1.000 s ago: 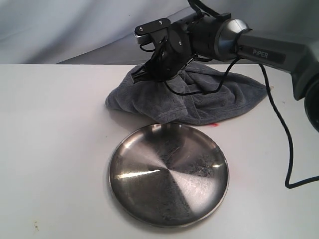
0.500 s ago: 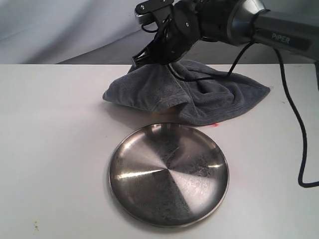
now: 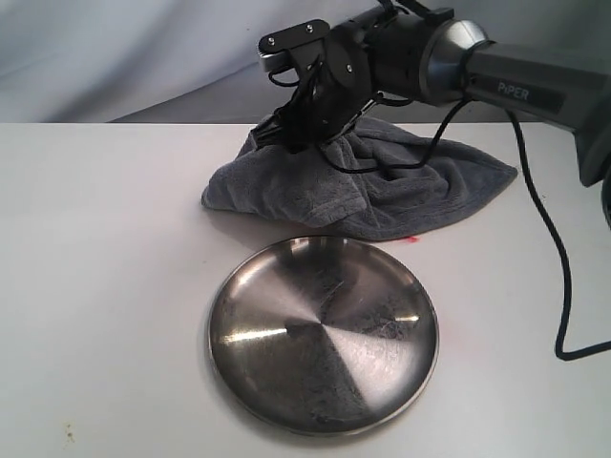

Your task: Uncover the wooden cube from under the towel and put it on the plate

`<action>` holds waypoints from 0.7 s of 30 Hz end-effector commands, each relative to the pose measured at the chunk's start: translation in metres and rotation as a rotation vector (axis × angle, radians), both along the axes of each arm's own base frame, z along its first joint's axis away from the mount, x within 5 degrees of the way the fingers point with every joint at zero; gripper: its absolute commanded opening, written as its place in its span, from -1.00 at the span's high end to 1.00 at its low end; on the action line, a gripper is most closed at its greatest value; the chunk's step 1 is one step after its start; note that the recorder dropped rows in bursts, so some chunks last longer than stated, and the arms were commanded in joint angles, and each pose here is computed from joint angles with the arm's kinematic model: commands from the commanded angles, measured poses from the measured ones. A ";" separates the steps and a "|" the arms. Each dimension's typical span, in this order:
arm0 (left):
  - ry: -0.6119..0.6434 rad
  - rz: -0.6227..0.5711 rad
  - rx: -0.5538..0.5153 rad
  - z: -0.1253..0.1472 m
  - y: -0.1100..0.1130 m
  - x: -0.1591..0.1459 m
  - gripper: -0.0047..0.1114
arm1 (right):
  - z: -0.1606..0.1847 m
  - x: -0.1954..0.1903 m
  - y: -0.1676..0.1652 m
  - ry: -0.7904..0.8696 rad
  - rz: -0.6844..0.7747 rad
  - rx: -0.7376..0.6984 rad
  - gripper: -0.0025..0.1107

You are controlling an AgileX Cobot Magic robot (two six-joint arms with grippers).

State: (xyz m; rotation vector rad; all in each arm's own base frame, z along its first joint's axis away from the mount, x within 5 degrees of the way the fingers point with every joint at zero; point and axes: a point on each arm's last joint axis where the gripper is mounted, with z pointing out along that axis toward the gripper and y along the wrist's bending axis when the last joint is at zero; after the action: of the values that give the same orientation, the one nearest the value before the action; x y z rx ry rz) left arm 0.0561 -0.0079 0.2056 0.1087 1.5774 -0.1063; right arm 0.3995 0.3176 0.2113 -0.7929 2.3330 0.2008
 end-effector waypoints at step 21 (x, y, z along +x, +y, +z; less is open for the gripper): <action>-0.010 0.003 -0.006 0.000 0.000 0.000 0.92 | 0.045 0.001 -0.008 -0.136 -0.055 0.066 0.96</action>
State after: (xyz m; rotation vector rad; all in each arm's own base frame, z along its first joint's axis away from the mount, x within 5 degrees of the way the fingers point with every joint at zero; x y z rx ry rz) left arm 0.0561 -0.0079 0.2056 0.1087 1.5774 -0.1063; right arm 0.3998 0.3164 0.2317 -0.7159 2.2770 0.2336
